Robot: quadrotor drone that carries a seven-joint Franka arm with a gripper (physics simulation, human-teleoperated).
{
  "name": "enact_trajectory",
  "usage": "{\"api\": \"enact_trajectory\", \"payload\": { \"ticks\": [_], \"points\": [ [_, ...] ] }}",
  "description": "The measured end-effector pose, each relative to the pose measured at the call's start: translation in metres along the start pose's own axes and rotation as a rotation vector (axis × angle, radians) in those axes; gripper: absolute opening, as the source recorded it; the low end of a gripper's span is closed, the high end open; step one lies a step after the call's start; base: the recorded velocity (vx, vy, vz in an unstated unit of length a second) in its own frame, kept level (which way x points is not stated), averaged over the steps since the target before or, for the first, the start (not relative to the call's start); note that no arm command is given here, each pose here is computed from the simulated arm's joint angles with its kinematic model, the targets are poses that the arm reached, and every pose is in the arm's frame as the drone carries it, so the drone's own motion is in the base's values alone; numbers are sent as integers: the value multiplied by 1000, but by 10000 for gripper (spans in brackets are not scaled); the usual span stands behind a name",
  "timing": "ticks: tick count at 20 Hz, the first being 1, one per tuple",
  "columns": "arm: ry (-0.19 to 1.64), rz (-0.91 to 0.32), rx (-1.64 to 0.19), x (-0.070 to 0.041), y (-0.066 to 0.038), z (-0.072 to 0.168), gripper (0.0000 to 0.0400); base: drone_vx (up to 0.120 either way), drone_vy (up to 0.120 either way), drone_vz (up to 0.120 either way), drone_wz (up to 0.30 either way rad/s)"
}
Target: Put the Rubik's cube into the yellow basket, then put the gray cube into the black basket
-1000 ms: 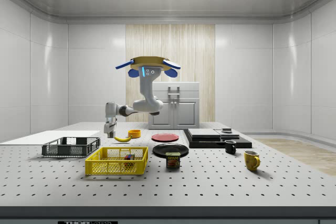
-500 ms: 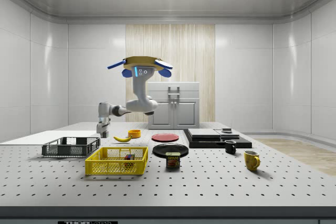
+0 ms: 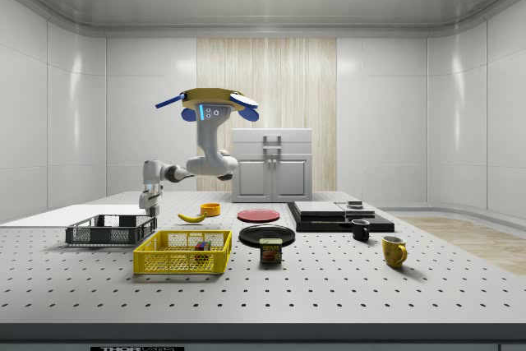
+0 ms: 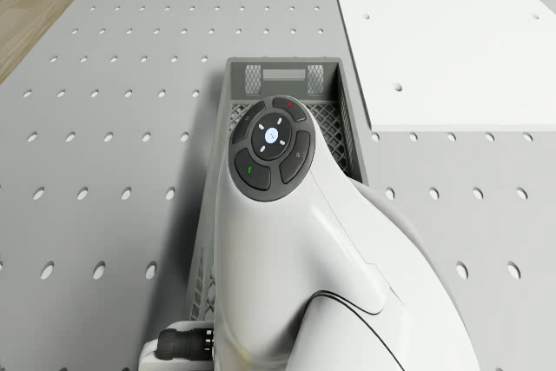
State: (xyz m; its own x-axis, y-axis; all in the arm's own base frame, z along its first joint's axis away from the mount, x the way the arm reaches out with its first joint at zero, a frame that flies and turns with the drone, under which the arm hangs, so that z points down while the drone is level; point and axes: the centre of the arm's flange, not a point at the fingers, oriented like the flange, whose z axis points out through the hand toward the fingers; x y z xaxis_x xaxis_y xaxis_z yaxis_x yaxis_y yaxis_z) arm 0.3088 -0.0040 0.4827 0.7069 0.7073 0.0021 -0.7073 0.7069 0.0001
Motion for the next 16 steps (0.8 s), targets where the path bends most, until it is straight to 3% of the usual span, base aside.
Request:
{"api": "enact_trajectory", "payload": {
  "ticks": [16],
  "points": [
    [0, 0, 0, 0, 0, 0, 250, 120, 0, 0, 0]
  ]
}}
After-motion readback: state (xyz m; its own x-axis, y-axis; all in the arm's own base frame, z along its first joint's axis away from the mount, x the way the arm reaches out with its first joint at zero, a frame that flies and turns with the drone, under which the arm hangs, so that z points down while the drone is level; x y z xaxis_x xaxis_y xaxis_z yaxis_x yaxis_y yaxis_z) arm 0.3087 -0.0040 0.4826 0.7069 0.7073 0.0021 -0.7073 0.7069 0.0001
